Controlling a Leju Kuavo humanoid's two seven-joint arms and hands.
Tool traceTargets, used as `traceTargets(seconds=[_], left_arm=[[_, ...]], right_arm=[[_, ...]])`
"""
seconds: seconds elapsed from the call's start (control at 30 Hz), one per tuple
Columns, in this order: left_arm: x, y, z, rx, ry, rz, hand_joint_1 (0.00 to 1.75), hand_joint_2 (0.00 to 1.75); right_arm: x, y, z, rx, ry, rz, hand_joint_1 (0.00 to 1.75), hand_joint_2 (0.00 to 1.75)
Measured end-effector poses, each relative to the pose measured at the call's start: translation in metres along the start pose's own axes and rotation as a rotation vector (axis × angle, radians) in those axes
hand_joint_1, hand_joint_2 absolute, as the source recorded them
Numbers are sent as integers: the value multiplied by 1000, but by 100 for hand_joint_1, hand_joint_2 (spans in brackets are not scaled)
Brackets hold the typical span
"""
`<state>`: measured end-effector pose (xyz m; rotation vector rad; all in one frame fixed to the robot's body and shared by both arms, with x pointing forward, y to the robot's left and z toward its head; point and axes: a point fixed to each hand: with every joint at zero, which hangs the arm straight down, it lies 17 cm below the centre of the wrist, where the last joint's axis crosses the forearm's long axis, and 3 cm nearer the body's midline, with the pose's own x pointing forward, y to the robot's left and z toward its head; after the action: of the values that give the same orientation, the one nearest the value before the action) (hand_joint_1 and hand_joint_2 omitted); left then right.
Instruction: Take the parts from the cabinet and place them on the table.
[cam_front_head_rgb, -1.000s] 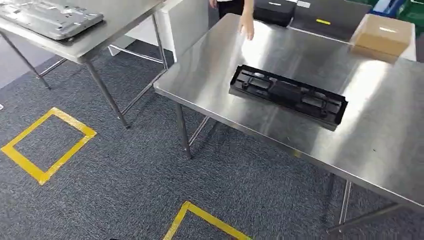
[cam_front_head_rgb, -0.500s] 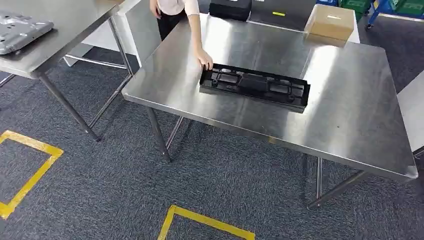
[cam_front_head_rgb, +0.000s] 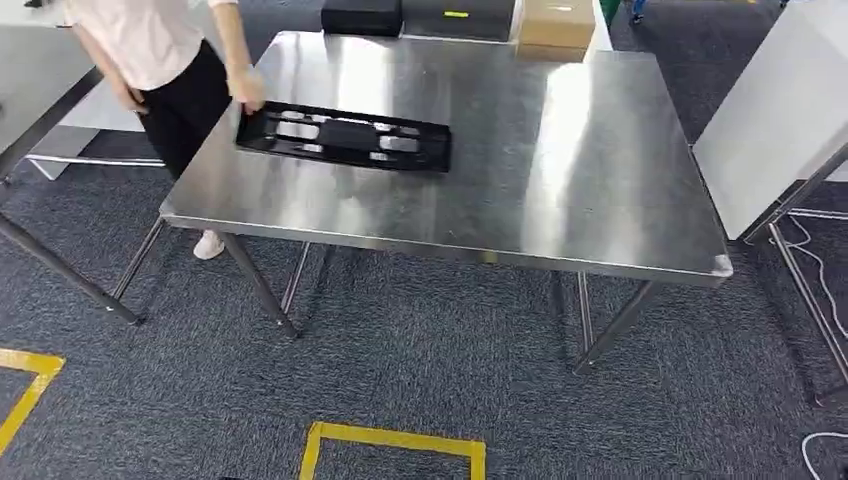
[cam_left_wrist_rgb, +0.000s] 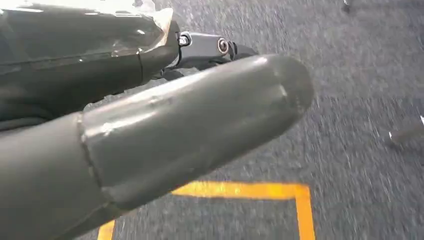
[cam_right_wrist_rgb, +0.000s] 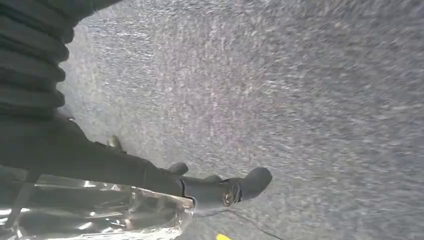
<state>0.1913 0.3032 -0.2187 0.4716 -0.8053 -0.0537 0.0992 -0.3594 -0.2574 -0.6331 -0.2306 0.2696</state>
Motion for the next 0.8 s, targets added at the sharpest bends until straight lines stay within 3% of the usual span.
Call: traceTargets(seconds=[0.2,0.8], left_arm=[[-14,-3,5,-25,46,-1,0,0],[-14,-3,5,-22,47,-7,0,0]], right_arm=[[0,2,1,11,-1,-13,0,175],[3,1,0,10,-14,-15,0,175]])
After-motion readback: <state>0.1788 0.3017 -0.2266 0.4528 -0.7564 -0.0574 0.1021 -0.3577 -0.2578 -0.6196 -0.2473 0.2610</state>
